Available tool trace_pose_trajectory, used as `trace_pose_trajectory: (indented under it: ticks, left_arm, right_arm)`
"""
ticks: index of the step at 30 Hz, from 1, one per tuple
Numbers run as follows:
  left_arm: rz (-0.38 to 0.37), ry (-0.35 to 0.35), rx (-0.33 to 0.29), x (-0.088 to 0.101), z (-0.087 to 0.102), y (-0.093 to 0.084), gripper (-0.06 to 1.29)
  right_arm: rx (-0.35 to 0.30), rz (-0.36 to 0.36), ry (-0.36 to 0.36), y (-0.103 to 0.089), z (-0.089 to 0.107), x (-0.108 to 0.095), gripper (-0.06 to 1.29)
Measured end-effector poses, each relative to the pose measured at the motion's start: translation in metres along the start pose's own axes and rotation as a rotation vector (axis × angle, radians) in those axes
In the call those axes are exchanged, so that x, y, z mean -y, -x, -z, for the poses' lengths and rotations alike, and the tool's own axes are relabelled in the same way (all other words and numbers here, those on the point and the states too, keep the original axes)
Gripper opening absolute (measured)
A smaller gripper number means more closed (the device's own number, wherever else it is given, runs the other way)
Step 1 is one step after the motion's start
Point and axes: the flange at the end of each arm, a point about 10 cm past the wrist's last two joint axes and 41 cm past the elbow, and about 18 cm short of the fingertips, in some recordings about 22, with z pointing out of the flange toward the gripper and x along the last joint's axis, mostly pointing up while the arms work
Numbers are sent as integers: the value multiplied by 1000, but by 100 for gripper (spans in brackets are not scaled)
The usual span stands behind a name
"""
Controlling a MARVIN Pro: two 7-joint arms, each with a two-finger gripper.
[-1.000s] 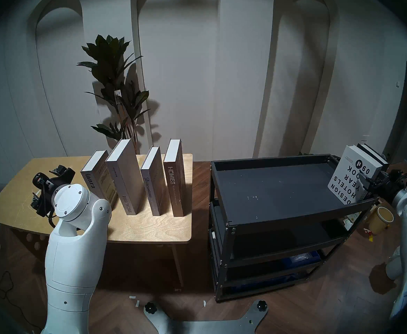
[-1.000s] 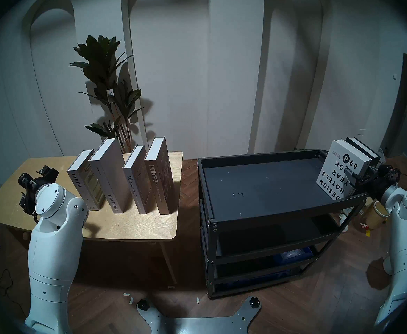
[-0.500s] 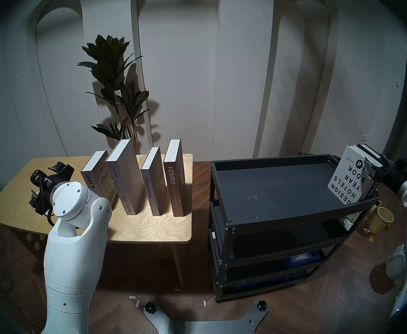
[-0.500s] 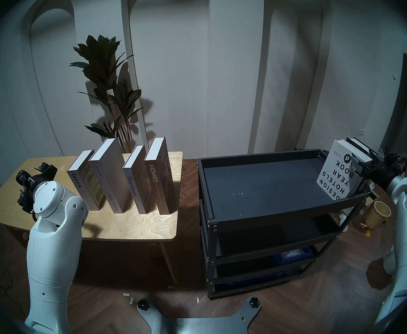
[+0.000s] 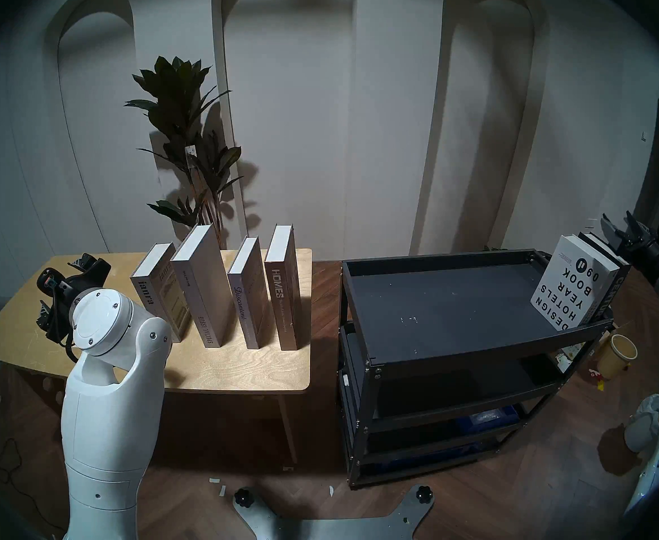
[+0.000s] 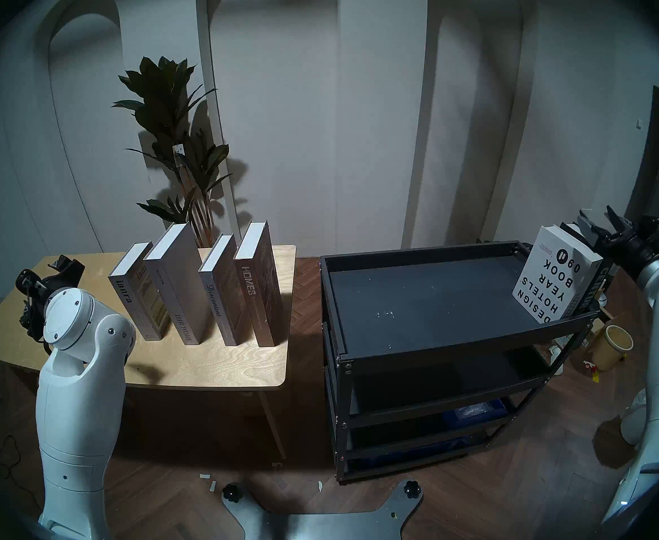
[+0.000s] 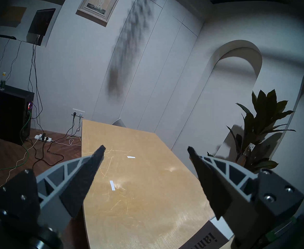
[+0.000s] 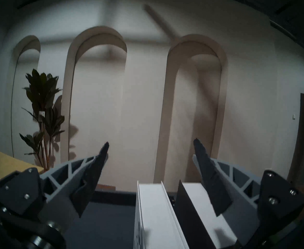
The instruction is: Move the books from the display table onto the shelf, standing them upright with spines facing out and tallest at one end
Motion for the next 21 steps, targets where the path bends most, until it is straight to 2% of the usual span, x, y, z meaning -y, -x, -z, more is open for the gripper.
trace_pose_trajectory:
  ticks: [4, 7, 14, 21]
  left_arm:
    - [-30, 10, 3, 5, -1, 3, 125]
    - [-48, 11, 7, 9, -2, 5, 125]
    - [-89, 7, 9, 23, -9, 9, 125]
    - [-117, 18, 10, 33, -14, 9, 125]
  right_arm:
    - [-45, -60, -55, 1, -2, 23, 122]
    - [-48, -101, -102, 9, -5, 43, 122]
    - [-24, -212, -254, 36, -15, 109, 122]
    - [3, -307, -370, 58, -15, 170, 122]
